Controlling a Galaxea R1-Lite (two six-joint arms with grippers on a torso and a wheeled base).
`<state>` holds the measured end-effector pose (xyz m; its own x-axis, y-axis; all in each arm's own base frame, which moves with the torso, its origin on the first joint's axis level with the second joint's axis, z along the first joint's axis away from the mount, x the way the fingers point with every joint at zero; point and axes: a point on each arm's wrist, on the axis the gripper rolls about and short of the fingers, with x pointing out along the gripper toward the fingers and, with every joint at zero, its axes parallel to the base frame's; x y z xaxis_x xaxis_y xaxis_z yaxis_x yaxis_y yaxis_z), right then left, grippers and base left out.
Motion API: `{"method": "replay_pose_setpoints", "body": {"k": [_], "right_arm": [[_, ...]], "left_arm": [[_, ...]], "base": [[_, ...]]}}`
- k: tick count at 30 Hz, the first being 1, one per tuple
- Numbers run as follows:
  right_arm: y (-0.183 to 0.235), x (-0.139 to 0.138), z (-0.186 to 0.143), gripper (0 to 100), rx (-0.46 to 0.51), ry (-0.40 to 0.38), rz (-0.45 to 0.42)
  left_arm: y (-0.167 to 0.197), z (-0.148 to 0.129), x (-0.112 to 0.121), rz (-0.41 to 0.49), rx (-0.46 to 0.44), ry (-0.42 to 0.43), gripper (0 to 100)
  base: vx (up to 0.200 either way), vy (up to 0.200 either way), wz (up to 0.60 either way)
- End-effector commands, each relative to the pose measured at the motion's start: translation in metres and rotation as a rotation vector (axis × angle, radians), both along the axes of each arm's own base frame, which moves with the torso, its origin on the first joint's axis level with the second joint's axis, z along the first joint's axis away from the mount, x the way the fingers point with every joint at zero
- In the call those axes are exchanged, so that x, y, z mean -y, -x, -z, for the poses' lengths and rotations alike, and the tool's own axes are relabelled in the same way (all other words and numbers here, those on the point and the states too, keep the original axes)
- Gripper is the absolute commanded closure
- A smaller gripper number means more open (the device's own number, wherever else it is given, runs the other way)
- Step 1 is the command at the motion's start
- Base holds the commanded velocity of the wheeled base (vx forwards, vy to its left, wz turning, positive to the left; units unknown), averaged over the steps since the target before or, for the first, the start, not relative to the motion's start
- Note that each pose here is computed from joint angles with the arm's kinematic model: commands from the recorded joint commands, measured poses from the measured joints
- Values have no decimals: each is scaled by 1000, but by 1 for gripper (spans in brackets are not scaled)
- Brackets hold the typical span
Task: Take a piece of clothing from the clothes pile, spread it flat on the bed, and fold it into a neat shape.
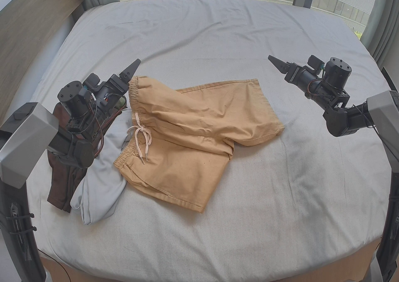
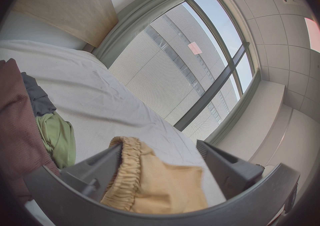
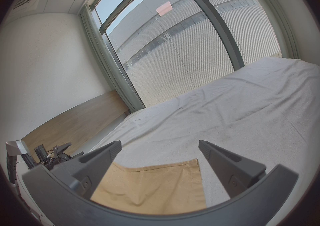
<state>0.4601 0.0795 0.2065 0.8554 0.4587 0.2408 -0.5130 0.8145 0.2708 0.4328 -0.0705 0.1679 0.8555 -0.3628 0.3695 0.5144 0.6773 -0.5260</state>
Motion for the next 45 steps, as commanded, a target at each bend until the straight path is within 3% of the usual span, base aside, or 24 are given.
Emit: {"method": "replay_pose_setpoints", "body": {"k": [1,7,12,18,22,32,38,45], "right_arm": [[6,-3,-1,0,10,-1,-6],[48,-24,-3,0,-51,18,-68],[89,-48,13,0,-126,42,-157],[120,-67,38,0,-205,71,-239],[132,-73,56,0,-252,88,-282],[138,-83,108,0,-339,118,-312],[137,-95,144,0,-407,147,-337],[140,-108,155,0,-431,164,-368]], "left_arm": [[2,-3,2,5,6,1,0],[15,-5,0,7,-14,-3,0],[54,-13,-5,43,-59,-30,0],[105,-12,-16,140,-116,-103,0],[144,-12,-34,235,-131,-146,0],[164,17,-35,304,-176,-284,0],[165,20,-30,328,-178,-294,0],[166,31,-24,351,-219,-298,0]], "base": [[0,0,0],[0,0,0],[0,0,0],[0,0,0],[0,0,0],[0,0,0],[0,0,0],[0,0,0]]}}
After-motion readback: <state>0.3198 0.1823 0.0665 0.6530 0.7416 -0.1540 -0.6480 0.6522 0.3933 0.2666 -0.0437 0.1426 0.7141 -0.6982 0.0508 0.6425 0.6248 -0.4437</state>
